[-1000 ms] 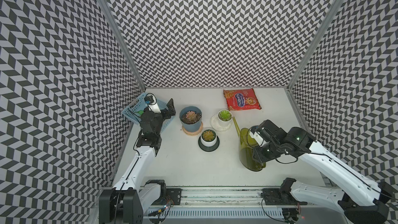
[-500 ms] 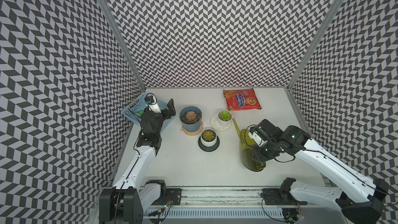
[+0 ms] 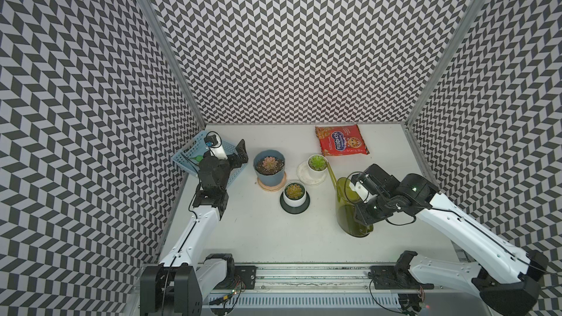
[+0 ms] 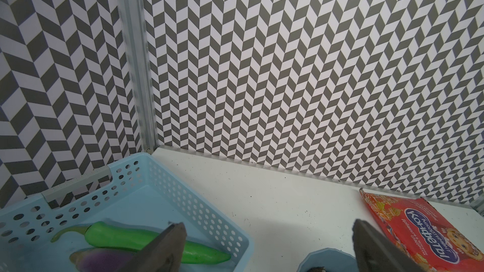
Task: Water the succulent around the soil edge
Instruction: Water the soil of the potted plant with water.
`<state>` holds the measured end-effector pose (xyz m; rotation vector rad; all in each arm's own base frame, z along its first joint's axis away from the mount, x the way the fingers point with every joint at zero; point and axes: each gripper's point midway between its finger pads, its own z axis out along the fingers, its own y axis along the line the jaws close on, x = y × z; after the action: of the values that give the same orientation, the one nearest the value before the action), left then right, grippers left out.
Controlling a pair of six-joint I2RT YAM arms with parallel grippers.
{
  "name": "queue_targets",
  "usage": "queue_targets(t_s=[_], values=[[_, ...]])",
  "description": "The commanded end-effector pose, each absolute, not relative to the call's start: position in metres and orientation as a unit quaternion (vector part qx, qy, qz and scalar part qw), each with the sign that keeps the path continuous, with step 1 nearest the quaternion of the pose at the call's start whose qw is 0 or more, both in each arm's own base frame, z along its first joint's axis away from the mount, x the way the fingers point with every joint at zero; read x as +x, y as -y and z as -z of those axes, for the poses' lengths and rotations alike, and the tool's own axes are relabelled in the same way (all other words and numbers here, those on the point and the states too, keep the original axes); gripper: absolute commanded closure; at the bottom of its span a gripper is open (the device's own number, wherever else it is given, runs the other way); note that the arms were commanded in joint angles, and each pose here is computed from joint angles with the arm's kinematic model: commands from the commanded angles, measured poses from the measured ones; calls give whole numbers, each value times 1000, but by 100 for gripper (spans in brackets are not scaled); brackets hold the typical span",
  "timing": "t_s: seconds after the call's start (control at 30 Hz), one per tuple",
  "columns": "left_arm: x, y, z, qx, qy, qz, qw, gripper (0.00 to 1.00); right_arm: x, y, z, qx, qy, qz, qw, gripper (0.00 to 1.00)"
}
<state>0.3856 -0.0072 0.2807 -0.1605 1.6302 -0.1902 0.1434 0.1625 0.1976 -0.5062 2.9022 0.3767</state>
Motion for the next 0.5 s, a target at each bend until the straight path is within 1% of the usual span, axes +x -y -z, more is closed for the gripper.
queue_targets(t_s=[0.0, 0.47], values=[[388, 10, -290, -63, -718, 86, 687, 0, 155, -168, -210, -170, -968, -139, 123, 100], [388, 9, -290, -63, -718, 85, 688, 0, 152, -163, -192, -174, -972, -120, 100, 100]])
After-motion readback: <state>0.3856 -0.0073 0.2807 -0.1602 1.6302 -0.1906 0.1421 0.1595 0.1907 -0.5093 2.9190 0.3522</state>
